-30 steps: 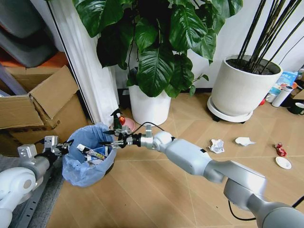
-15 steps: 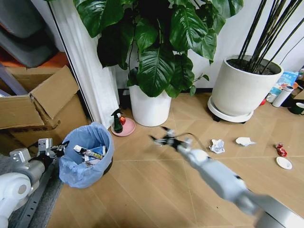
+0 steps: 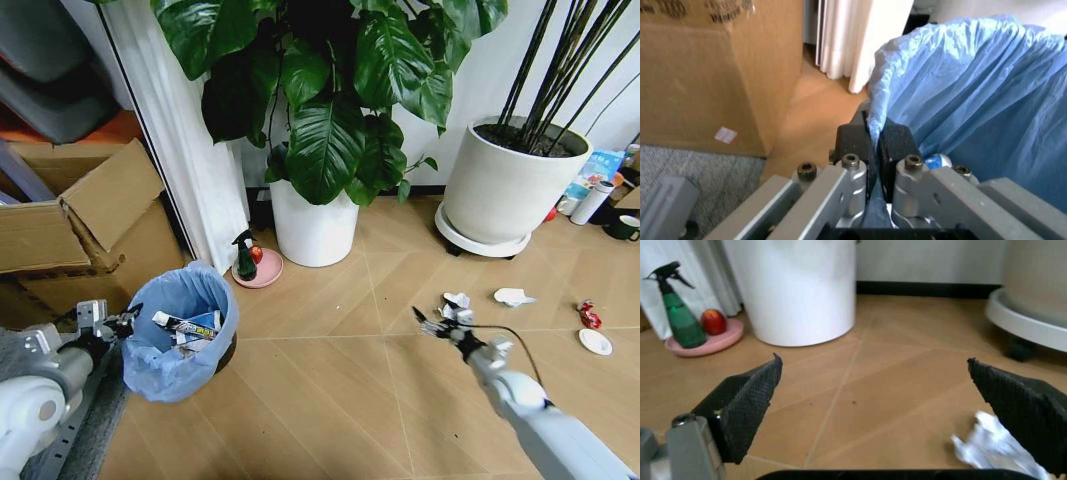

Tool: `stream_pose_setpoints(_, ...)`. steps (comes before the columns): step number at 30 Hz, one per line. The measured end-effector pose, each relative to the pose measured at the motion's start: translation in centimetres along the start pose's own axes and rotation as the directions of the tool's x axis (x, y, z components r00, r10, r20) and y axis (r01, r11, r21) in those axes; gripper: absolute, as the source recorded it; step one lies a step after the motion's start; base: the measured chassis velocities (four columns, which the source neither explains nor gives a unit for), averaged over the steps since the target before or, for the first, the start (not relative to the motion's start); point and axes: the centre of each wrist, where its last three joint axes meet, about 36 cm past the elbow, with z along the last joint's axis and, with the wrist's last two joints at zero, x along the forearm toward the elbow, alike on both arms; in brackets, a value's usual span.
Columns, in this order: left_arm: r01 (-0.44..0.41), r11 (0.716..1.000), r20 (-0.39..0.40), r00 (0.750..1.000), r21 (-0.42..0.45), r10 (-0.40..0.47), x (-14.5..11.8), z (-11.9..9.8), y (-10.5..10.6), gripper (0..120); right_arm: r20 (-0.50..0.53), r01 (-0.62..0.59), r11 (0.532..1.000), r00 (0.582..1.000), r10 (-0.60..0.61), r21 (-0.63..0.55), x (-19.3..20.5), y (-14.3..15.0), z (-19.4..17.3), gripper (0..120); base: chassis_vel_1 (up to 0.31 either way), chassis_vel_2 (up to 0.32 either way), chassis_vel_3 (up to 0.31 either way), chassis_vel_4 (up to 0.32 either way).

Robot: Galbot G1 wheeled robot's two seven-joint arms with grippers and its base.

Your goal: Pick up the trash bin and place the garbage on the floor into it.

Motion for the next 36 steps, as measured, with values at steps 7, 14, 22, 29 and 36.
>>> stream_pose_setpoints(7, 0.006, 1.000, 0.007, 1.000, 0.013, -0.006, 1.2, 1.3, -0.1, 0, -0.018, -0.077, 0.996, 0.997, 0.076, -0.052, 5.5, -0.3, 2.1, 100, 0.000, 0.000, 0.000, 0.000)
stream_pose_setpoints(14, 0.011, 1.000, 0.015, 1.000, 0.019, -0.011, 1.4, 1.6, 0.0, 0, -0.014, -0.128, 0.986, 0.992, 0.127, -0.107, 7.4, 0.4, 3.3, 100, -0.010, -0.001, 0.013, 0.002)
stream_pose_setpoints(22, 0.010, 1.000, 0.010, 1.000, 0.019, -0.010, 1.2, 1.7, 0.1, 0, -0.011, -0.131, 0.985, 0.991, 0.130, -0.115, 7.4, 0.2, 3.2, 100, -0.136, -0.047, 0.149, 0.050)
stream_pose_setpoints(29, 0.011, 1.000, 0.009, 1.000, 0.019, -0.012, 1.1, 1.7, 0.4, 0, -0.017, -0.124, 0.985, 0.992, 0.123, -0.119, 7.4, 0.3, 3.6, 100, -0.212, -0.092, 0.216, 0.075)
stream_pose_setpoints(36, 0.012, 1.000, 0.011, 1.000, 0.020, -0.012, 1.0, 1.6, 0.5, 0, -0.022, -0.111, 0.986, 0.994, 0.109, -0.123, 7.5, 0.5, 4.1, 100, -0.196, -0.070, 0.192, 0.074)
